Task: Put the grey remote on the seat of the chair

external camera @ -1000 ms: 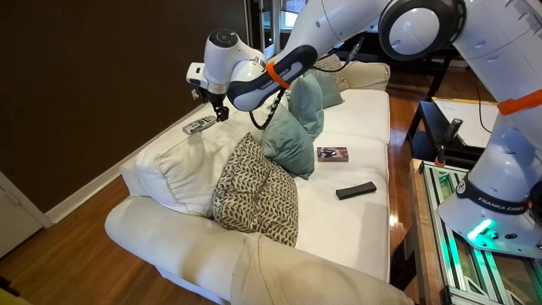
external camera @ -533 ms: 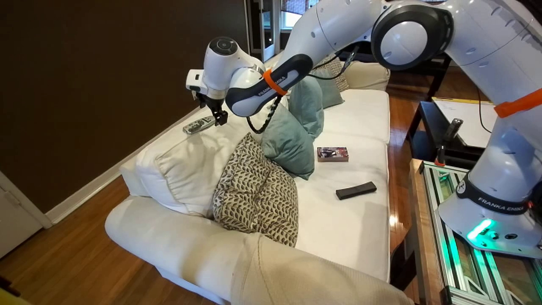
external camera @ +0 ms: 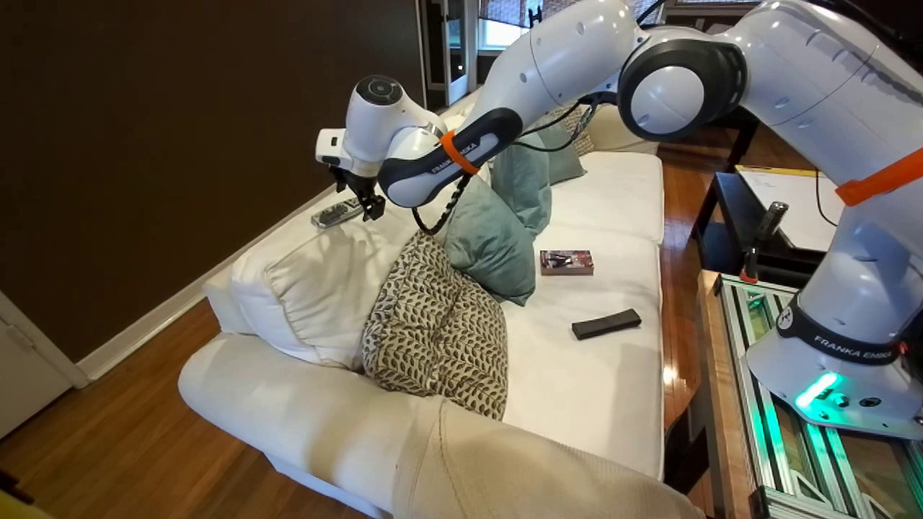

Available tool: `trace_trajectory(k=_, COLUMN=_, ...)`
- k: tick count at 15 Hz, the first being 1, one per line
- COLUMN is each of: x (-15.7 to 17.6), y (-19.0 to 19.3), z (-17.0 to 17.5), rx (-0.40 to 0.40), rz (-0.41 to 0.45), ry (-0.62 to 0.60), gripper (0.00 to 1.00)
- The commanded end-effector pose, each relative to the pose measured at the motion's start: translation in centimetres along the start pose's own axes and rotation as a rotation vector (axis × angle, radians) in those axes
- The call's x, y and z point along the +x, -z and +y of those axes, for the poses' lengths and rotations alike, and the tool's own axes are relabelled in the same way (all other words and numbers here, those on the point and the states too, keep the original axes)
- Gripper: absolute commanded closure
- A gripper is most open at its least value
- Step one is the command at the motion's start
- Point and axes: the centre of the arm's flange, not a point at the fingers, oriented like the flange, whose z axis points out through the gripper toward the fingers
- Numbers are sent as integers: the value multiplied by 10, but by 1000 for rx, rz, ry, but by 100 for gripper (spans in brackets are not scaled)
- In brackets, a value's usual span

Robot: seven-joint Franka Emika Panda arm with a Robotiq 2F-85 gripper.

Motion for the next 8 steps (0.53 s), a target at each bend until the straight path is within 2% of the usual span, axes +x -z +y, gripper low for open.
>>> trace_trajectory(k=1, x=6, y=-24, z=12, rx=-23, rz=26, ry=2, gripper=0)
trace_trajectory(k=8, x=5, y=-47, z=18, rx=-27, rz=48, ry=9, gripper=0)
